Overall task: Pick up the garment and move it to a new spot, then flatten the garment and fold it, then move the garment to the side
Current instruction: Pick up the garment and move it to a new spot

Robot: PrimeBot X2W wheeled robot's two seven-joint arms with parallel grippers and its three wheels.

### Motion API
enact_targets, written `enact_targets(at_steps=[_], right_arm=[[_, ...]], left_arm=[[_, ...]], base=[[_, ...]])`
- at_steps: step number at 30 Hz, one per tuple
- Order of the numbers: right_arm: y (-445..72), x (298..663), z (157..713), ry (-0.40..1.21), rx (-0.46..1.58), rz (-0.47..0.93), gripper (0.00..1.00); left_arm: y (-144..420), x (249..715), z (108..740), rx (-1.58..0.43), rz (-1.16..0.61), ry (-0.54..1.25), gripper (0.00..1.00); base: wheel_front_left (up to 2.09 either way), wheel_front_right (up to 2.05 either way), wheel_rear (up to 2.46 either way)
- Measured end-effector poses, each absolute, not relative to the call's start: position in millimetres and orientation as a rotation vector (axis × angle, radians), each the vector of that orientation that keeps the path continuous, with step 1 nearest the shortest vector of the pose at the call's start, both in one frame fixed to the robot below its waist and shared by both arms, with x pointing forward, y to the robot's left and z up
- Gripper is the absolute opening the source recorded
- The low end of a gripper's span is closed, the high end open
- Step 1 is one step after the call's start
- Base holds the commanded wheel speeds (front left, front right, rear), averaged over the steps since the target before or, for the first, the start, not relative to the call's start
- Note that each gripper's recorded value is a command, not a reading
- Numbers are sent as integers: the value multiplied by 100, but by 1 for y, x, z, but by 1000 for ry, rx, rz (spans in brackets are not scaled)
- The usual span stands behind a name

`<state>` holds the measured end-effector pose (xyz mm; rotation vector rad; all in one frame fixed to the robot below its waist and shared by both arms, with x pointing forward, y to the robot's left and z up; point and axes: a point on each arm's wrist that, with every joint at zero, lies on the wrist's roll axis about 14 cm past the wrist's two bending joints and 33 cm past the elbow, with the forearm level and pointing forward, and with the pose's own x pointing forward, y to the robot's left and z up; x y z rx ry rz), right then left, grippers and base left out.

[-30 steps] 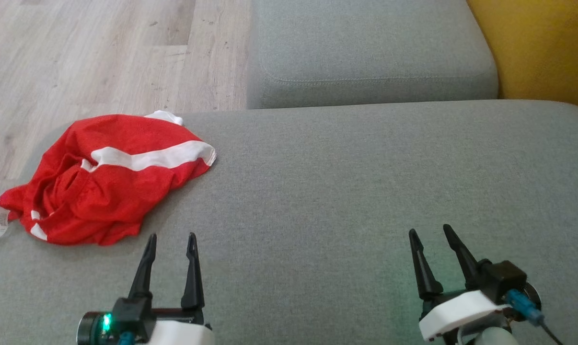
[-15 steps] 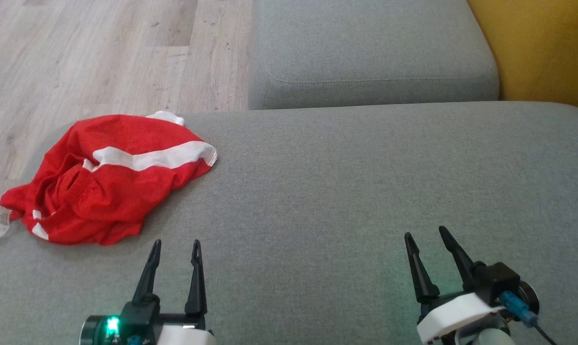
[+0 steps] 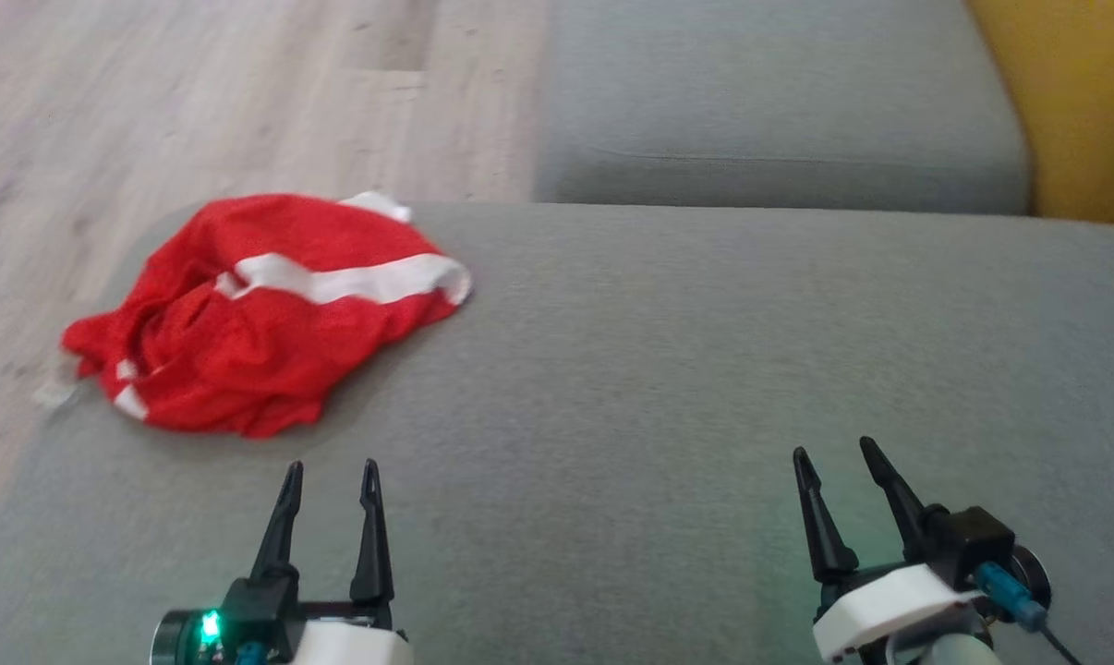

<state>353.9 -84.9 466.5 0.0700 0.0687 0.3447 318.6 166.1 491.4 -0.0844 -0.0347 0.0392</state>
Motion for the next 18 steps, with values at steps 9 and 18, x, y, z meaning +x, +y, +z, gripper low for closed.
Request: enact_targets(at_steps=[9,18], right_arm=[[-24,362,465,83,52,530,100],[40,358,460,105,32,730,100]], left_arm=[[223,284,488,-87,240,-40,100],[282,239,495,-82,472,-72,100]], base=[[0,0,0],[0,0,0]])
